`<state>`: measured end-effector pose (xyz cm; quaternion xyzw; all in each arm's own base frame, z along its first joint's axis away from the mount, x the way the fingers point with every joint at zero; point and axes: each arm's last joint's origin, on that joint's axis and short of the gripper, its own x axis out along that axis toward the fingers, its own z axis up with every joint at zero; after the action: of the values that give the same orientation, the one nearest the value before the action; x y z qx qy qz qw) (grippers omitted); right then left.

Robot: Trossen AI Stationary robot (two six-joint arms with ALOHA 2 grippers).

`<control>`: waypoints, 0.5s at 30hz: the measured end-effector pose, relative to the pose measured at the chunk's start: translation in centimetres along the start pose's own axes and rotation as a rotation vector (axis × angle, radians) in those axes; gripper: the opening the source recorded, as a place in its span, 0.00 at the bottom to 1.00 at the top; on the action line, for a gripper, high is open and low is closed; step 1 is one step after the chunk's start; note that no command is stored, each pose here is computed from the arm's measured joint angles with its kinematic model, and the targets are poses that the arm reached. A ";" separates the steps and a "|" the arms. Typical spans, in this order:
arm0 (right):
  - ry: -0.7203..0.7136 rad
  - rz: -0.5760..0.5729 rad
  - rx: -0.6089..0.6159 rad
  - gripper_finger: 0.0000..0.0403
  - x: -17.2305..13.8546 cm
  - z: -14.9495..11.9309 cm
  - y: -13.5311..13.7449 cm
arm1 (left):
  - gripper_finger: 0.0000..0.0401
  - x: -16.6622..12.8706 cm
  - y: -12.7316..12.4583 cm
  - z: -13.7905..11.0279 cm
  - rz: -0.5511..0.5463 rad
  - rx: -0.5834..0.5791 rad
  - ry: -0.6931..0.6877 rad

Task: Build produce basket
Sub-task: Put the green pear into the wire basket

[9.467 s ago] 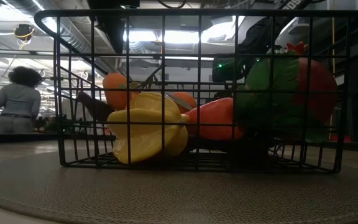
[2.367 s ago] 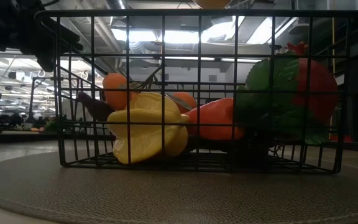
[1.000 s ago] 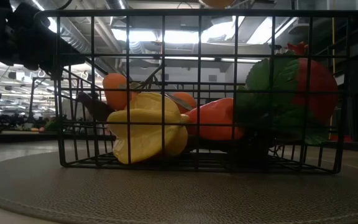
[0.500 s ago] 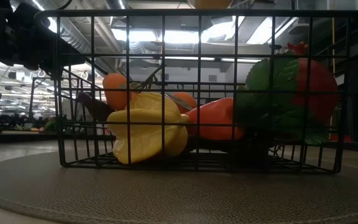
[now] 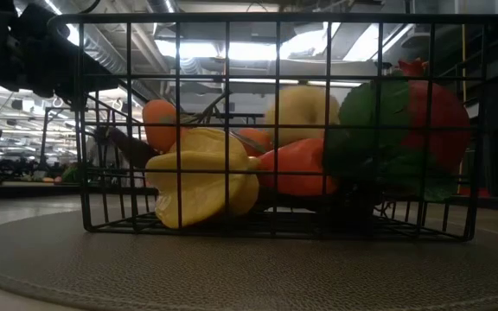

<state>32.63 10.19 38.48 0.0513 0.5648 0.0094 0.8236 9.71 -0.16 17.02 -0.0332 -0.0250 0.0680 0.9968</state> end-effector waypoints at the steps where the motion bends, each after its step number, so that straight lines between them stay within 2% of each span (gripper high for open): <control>1: -0.003 -0.008 0.000 0.30 0.0 0.0 0.0 | 0.27 0.0 0.0 0.0 0.000 0.000 0.000; 7: -0.035 -0.092 0.000 0.33 0.0 0.1 -0.3 | 0.27 0.0 0.0 0.0 0.000 0.000 0.000; 12: -0.056 -0.101 0.002 0.33 0.0 0.3 -0.3 | 0.27 0.0 0.0 0.0 0.000 0.000 0.000; 15: -0.122 -0.178 0.030 0.33 -0.1 0.8 -0.7 | 0.27 0.0 0.0 0.0 0.000 0.000 0.000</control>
<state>33.32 9.41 38.75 0.0138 0.5159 -0.0754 0.8532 9.71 -0.16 17.01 -0.0331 -0.0248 0.0680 0.9968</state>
